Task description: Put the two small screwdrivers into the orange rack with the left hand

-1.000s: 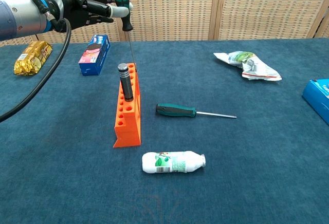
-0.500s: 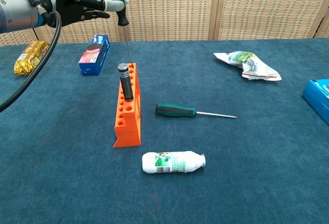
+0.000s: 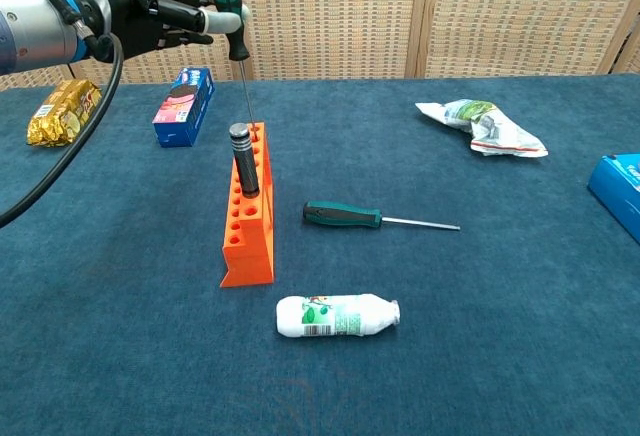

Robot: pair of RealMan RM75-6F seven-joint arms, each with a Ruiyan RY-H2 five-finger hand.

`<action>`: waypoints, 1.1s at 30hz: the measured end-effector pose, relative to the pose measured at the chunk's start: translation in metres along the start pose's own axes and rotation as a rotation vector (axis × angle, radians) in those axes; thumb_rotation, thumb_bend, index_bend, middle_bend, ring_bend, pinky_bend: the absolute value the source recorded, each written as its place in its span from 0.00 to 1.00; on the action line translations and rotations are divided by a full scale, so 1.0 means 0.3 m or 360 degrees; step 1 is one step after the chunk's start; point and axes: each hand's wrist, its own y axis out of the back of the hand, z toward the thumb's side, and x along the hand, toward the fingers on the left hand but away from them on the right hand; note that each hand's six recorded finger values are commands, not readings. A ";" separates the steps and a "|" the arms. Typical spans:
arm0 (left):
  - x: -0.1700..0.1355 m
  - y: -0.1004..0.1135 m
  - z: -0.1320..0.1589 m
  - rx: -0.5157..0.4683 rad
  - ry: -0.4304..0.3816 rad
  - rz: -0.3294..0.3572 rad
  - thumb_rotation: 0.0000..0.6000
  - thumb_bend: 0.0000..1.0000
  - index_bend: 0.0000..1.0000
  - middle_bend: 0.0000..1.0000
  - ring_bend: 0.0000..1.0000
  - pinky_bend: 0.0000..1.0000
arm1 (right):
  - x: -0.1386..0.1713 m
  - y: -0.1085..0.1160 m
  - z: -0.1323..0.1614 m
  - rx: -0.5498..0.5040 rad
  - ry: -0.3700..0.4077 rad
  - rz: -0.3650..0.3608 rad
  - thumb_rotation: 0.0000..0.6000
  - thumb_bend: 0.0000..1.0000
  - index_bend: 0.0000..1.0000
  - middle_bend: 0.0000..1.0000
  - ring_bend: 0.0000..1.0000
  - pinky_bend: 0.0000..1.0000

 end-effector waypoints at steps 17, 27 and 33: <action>0.023 -0.081 -0.093 0.0120 0.0064 -0.0038 1.00 0.52 0.71 0.00 0.00 0.00 | -0.001 0.000 -0.003 -0.0005 -0.0004 0.0005 1.00 0.00 0.00 0.00 0.00 0.00; 0.039 -0.130 -0.145 0.0186 0.0108 -0.0058 1.00 0.52 0.71 0.00 0.00 0.00 | -0.004 -0.001 -0.006 -0.0011 -0.0006 0.0010 1.00 0.00 0.00 0.00 0.00 0.00; 0.042 -0.141 -0.173 0.0193 0.0132 -0.0064 1.00 0.52 0.71 0.00 0.00 0.00 | -0.004 0.000 -0.006 -0.0010 -0.0006 0.0008 1.00 0.00 0.00 0.00 0.00 0.00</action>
